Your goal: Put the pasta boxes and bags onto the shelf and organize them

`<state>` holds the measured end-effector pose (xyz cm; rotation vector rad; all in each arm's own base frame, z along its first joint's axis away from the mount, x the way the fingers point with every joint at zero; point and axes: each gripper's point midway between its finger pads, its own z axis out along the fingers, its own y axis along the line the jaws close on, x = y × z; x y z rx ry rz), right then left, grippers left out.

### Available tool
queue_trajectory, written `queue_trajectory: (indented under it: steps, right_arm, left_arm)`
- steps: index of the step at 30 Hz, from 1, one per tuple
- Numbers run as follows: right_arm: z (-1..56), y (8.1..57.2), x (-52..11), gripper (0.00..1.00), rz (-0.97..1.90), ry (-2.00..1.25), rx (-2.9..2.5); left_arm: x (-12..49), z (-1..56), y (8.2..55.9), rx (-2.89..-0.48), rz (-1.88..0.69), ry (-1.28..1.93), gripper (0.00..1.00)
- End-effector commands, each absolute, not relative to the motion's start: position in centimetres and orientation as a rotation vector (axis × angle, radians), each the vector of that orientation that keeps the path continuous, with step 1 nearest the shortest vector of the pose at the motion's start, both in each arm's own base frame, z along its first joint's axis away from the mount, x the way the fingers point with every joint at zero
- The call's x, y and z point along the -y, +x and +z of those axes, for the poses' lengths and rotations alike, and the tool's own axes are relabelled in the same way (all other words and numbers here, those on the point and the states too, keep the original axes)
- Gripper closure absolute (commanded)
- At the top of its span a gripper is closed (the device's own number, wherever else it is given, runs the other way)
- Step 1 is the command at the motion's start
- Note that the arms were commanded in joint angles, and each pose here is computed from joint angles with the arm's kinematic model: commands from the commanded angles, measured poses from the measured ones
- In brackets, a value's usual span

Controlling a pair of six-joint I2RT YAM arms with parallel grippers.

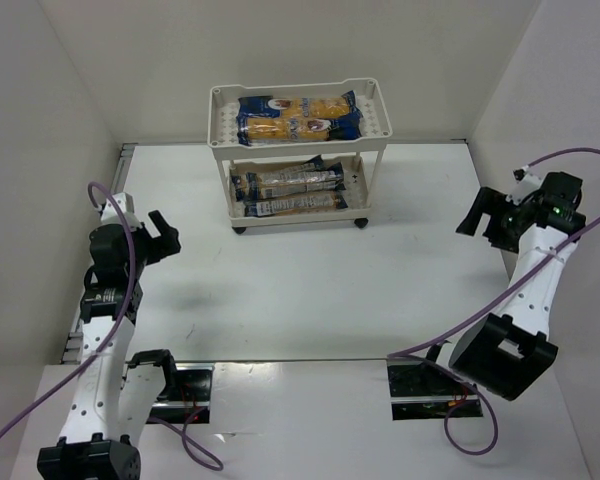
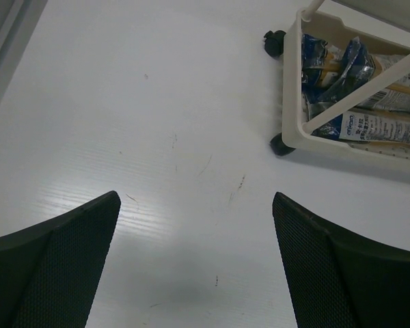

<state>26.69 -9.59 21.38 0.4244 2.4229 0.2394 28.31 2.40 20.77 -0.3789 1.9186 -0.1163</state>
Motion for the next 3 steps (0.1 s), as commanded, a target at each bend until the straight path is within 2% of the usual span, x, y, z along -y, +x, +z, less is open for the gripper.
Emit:
queue_trajectory:
  steps: [1,3]
  right_arm:
    - [22.45,27.4,9.74,0.0,0.222,0.405,-2.365]
    - [22.45,27.4,9.74,0.0,0.222,0.405,-2.365]
  left_arm:
    - [-1.99,21.98,28.69,-1.866,-0.146,-0.363,0.01]
    - [-1.99,21.98,28.69,-1.866,-0.146,-0.363,0.01]
